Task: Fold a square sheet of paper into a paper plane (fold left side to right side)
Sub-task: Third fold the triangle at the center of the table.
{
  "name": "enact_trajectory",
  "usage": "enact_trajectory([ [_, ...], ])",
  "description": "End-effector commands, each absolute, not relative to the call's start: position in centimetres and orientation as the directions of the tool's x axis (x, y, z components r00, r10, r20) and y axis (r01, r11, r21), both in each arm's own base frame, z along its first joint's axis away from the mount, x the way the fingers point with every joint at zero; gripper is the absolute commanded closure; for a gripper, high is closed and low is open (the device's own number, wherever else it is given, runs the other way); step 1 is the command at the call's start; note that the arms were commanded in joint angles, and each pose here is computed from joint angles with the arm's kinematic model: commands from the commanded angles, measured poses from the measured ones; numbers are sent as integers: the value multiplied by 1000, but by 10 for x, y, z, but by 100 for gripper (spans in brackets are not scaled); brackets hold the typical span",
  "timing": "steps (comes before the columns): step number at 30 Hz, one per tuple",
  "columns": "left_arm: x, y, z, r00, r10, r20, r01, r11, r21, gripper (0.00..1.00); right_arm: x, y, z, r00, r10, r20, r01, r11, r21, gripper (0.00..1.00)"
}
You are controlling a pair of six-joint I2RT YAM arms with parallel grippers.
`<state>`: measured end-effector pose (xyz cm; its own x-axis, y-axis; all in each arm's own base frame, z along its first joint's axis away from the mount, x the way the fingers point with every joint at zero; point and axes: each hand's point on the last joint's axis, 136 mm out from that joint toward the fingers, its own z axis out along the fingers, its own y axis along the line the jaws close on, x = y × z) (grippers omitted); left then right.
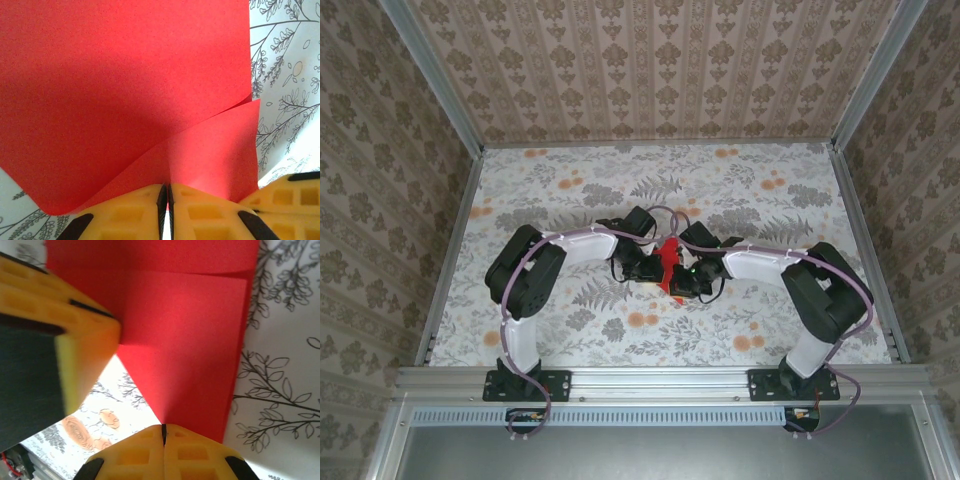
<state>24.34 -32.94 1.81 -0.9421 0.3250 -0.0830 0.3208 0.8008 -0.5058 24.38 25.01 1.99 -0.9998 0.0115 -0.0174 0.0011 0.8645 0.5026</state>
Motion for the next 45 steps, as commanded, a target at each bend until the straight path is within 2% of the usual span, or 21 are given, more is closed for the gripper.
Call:
enact_trajectory([
  [1,239,-320,6,-944,325,-48,312,840,-445,85,235,237,4,-1000,12,26,22,900,436,100],
  [10,240,-329,44,-932,334,-138,357,785,-506,85,225,224,-12,-998,6,70,31,928,370,100],
  [19,219,-345,38,-919,378,-109,368,731,-575,87,227,224,-14,-998,-1,70,24,931,364,100],
  [27,225,-347,27,-919,381,-104,371,745,-555,87,226,223,-14,-997,-6,74,21,934,356,100],
  [45,245,-310,-4,-939,337,-67,331,833,-443,89,218,214,-19,-995,-26,100,6,950,314,100],
])
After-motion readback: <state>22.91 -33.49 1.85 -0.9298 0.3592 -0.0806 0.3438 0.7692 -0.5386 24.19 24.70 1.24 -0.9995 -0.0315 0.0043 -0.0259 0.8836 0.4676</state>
